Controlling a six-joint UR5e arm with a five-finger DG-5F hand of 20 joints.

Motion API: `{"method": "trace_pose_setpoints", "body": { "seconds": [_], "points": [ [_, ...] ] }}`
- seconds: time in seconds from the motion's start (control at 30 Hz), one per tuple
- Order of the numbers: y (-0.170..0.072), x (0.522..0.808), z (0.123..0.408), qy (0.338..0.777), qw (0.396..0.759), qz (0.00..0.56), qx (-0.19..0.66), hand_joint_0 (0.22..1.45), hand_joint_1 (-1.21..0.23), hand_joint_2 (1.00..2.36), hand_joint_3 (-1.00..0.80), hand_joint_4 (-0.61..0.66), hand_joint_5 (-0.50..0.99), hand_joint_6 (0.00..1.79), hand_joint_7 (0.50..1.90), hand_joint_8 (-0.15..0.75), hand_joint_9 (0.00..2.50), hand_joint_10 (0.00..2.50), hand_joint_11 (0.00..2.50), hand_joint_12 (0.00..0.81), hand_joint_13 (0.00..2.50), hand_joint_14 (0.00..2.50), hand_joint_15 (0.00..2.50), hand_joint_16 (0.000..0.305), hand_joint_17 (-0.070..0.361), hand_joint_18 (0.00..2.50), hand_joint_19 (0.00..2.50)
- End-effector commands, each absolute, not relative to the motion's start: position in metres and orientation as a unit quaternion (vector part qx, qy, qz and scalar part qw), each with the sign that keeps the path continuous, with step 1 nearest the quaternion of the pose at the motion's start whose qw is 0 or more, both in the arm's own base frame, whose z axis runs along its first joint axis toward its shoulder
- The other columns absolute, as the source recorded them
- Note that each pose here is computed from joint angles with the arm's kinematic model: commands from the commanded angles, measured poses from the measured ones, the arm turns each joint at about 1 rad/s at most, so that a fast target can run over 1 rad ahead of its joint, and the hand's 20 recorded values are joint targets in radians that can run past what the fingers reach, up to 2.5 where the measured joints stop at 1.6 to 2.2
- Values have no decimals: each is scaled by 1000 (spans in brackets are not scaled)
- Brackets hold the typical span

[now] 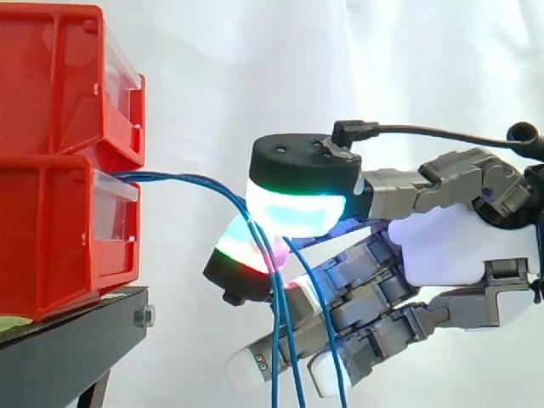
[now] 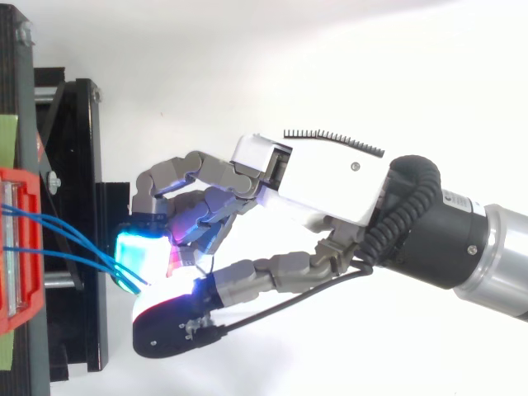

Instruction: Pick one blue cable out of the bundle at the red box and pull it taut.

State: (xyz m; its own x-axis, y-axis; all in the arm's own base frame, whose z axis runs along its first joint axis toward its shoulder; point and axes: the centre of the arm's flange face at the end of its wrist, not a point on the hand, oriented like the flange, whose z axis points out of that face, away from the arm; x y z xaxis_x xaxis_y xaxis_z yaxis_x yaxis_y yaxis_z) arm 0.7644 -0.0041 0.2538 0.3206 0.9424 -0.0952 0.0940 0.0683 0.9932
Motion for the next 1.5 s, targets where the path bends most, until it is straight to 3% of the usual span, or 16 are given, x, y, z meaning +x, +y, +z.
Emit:
{"method": "trace_pose_setpoints", "body": {
  "seconds": [0.0, 0.23, 0.53, 0.8, 1.23, 1.47],
  "points": [
    [-4, 764, 254, 450, 574, 370, 575, 780, -966, 1000, -500, 327, -248, 910, 1208, 425, 739, 8, 1332, 446, 648, 8, 272, 61, 138, 883, 374],
    [-5, 763, 265, 441, 575, 377, 576, 690, -957, 1000, -500, 351, -249, 909, 1187, 437, 736, 7, 1331, 449, 646, 7, 276, 62, 139, 883, 376],
    [-5, 761, 266, 447, 573, 373, 576, 574, -818, 1000, -500, 353, -230, 899, 1169, 466, 791, 8, 1322, 461, 670, 7, 291, 63, 142, 913, 407],
    [-5, 761, 266, 447, 574, 372, 576, 589, -735, 1000, -500, 333, -210, 888, 1190, 466, 841, 7, 1303, 460, 690, 9, 289, 63, 142, 940, 422],
    [-5, 761, 266, 447, 575, 371, 577, 658, -768, 1019, -270, 308, -195, 889, 1240, 464, 886, 6, 1313, 453, 731, 8, 302, 62, 140, 979, 429],
    [-5, 761, 266, 447, 575, 371, 577, 679, -816, 1021, -246, 273, -194, 890, 1250, 462, 887, 6, 1322, 453, 733, 7, 299, 62, 140, 983, 419]
  ]
}}
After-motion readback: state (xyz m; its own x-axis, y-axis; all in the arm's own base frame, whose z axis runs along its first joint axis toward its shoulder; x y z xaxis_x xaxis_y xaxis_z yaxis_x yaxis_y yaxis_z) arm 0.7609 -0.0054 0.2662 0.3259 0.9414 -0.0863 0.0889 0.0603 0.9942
